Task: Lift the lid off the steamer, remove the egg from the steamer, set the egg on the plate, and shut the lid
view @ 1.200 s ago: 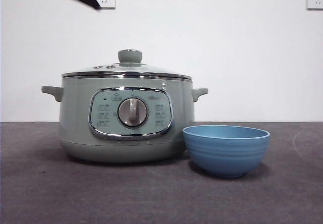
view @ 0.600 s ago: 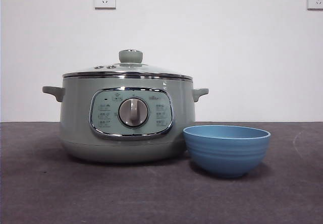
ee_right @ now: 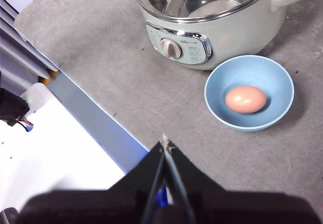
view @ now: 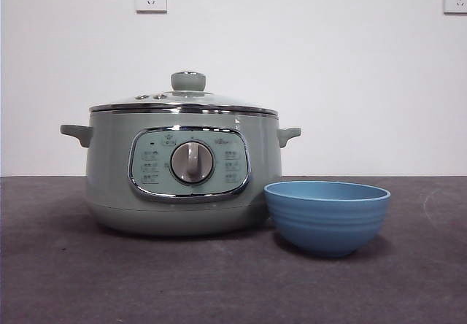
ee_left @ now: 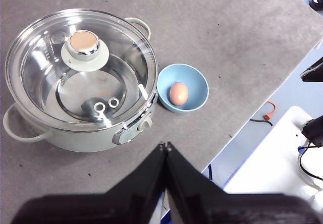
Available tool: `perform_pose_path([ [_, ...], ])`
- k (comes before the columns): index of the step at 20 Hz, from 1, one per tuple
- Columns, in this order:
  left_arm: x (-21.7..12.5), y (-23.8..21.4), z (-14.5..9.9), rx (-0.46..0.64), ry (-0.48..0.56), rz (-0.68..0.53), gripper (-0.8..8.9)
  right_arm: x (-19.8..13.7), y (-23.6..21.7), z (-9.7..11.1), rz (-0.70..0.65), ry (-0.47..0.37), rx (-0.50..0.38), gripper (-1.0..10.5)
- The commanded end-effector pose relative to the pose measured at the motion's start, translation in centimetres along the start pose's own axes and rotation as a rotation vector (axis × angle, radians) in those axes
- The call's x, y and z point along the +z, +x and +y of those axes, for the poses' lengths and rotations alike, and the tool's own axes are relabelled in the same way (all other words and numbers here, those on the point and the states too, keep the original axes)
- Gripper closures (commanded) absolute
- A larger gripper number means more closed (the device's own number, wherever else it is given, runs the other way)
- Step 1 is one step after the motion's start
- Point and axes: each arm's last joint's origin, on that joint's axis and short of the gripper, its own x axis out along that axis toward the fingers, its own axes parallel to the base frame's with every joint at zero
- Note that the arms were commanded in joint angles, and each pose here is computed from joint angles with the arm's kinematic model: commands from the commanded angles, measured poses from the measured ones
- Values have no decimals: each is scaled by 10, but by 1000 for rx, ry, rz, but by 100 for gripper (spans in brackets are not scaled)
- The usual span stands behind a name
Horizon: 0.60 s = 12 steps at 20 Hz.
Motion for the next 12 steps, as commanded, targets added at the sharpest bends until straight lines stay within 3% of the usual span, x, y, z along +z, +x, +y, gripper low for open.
perform_pose_path([
  [1, -2, 0, 0, -4, -3, 23, 817, -1, 2, 0, 2, 5, -2, 946],
  [12, -1, 0, 0, 1, 2, 7, 817, -1, 2, 0, 2, 5, -2, 946],
])
